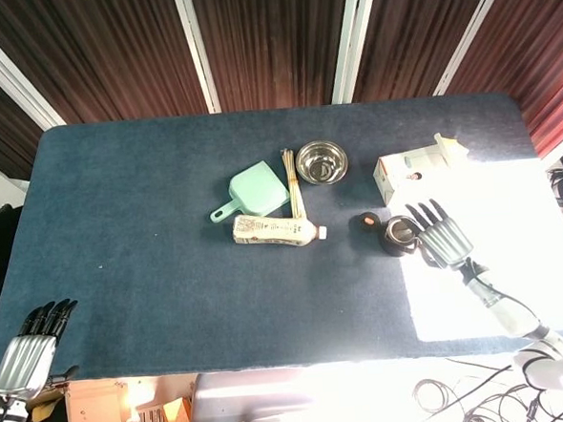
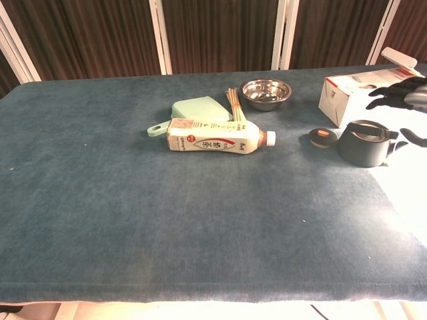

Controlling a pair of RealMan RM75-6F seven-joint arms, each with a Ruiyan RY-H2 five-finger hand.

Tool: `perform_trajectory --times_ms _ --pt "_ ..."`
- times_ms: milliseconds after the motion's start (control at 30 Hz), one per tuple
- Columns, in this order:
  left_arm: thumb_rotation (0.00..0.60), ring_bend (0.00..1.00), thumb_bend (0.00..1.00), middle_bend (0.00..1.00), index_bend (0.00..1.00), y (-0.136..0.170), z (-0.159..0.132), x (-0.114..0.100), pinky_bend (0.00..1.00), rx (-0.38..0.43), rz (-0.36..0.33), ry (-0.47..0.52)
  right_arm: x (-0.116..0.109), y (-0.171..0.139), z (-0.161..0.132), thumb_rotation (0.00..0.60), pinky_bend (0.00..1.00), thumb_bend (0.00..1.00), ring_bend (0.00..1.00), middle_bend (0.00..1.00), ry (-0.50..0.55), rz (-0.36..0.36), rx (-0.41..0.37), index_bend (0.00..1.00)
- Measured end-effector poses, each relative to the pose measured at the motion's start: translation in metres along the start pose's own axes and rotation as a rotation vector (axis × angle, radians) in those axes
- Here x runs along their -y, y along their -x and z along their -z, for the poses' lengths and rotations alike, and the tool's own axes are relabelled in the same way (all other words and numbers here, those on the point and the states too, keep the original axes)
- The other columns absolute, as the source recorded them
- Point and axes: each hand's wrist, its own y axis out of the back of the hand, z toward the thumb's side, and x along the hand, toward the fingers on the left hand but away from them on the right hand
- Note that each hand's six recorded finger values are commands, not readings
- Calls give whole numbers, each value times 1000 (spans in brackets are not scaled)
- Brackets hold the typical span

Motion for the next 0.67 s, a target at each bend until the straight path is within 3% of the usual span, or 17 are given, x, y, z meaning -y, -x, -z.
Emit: perform_trajectory --times_ms 67,233,367,500,667 --pt "600 32 42 74 0 1 0 -3 102 3 -16 6 -11 -9 2 493 0 580 0 0 25 45 1 93" --pt "600 25 42 65 0 4 -4 -12 102 21 -83 33 -36 -47 10 509 0 376 0 0 103 165 18 31" --pt "600 0 42 49 0 5 -6 -20 102 33 -197 52 -43 -96 19 526 0 359 0 0 165 245 81 3" --pt "600 0 42 41 0 9 -13 -20 102 52 -297 63 -30 -154 26 558 0 358 0 0 226 246 187 0" --pt "600 0 42 41 0 17 -20 -18 102 95 -313 54 -21 -191 31 563 0 358 0 0 253 211 263 0"
